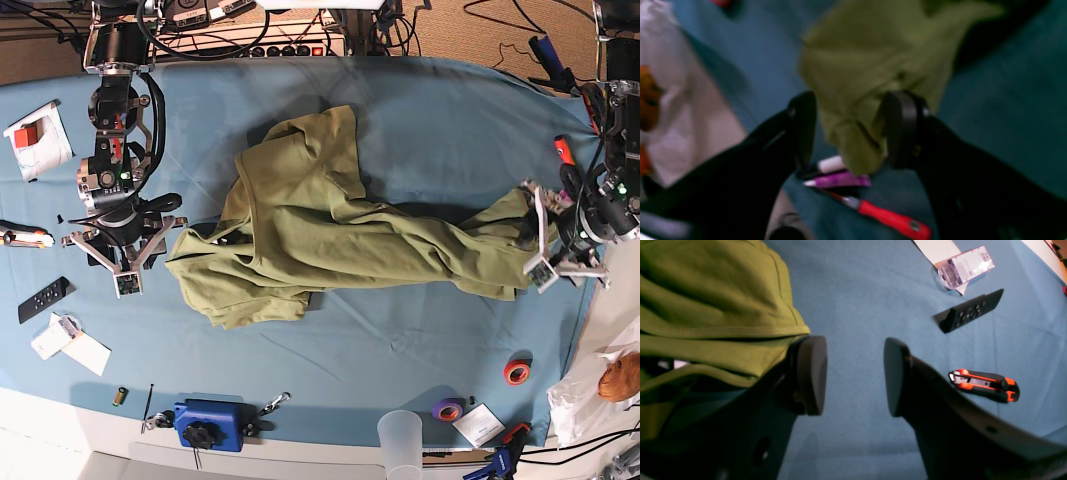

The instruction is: Layout the t-shirt on the table in an organized manner, then fold the t-shirt properly

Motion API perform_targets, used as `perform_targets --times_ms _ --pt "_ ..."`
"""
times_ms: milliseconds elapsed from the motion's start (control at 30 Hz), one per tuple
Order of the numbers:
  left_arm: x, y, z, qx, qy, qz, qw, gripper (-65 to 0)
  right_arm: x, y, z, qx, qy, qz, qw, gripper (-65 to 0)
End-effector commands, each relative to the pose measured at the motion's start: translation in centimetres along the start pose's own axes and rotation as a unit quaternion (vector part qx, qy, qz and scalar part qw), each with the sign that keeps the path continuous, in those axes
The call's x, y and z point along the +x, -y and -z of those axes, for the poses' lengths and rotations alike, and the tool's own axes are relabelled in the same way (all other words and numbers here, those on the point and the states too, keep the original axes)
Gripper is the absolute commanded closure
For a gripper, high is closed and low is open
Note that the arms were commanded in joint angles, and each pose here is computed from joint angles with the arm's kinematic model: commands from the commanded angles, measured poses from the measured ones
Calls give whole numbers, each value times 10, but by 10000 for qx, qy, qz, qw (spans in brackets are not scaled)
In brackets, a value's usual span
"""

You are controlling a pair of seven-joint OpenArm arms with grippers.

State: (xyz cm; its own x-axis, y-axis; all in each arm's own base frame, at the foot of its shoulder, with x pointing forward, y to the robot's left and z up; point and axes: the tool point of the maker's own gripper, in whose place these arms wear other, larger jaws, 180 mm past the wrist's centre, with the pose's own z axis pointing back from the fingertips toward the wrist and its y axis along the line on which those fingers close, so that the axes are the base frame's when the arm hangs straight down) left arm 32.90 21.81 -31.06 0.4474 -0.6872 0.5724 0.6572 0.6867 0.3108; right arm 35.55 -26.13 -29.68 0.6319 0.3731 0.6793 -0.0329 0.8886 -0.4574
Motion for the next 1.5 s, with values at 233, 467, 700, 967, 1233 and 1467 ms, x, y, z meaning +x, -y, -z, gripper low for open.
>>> perform_targets --times_ms 233,467,700,967,1233,1467 --pt "9 -6 -2 -65 309 -118 9994 -268 18 11 -3 -138 310 21 9994 -279" --pt "6 1 6 -235 372 -384 9983 0 18 11 -3 -138 331 21 9994 -279" --pt "4 -11 2 167 43 -807 9966 0 20 11 -3 -141 369 18 9992 -279" --pt "39 10 -48 339 307 -397 9982 0 21 11 -4 -141 417 18 9990 -279" --pt "0 85 -63 -405 -55 -412 9983 0 20 11 -3 -137 382 23 9992 -279" --pt "-41 132 -64 -897 -546 -722 9918 0 11 -40 -9 1280 163 -44 9916 -279"
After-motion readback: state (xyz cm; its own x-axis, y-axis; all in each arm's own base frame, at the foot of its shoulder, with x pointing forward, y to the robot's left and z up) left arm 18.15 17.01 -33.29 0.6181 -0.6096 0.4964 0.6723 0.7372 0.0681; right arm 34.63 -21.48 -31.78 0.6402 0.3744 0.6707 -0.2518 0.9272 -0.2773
